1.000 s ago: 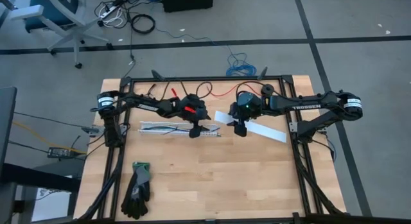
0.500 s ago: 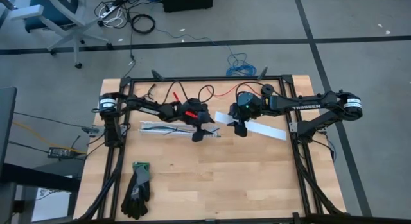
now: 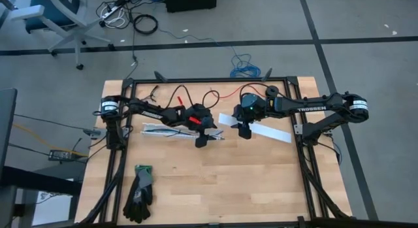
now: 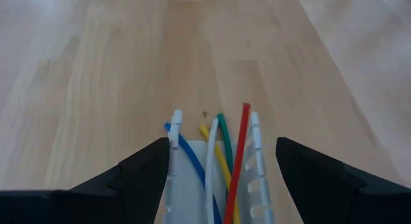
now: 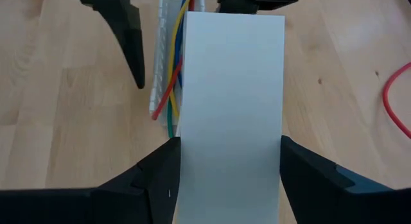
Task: Ziptie cables
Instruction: Close the cable duct
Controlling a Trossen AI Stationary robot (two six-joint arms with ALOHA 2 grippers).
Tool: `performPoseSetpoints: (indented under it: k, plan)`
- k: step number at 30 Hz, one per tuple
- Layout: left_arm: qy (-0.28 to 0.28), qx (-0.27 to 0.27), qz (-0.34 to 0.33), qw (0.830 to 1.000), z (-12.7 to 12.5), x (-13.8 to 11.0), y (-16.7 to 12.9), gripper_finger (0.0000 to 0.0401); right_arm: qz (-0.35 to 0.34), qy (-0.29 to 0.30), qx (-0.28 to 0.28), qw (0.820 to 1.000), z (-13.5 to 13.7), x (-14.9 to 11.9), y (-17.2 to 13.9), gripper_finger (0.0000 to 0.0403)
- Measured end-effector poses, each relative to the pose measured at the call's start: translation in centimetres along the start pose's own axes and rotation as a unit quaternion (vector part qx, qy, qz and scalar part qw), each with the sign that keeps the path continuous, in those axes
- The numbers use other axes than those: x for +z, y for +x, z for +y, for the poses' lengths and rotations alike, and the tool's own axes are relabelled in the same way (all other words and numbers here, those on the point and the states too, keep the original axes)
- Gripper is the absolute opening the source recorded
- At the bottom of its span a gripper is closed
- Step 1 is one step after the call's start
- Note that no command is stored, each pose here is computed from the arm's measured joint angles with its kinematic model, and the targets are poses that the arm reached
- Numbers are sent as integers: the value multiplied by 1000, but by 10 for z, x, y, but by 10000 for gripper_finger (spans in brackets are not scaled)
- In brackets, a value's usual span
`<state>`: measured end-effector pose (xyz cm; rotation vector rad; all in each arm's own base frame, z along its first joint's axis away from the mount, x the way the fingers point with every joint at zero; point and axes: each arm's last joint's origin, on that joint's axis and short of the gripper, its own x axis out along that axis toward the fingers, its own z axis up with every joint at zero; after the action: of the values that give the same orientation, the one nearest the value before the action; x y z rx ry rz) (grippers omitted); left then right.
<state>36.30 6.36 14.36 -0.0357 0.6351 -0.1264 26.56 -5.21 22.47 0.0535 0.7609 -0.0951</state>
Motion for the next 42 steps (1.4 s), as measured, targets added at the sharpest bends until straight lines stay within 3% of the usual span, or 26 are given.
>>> performPoseSetpoints:
  k: [16, 34, 42]
  plan:
    - [-4, 39, 41, 998, -2, -13, 10, 295, 0, 2, -2, 1000, -1, 0, 0, 224]
    - [13, 40, -9, 999, -3, -9, 19, 295, 3, 2, -1, 1000, -1, -1, 0, 224]
    - [12, 39, -3, 999, -3, -10, 19, 263, 4, 2, -1, 1000, -1, -1, 0, 223]
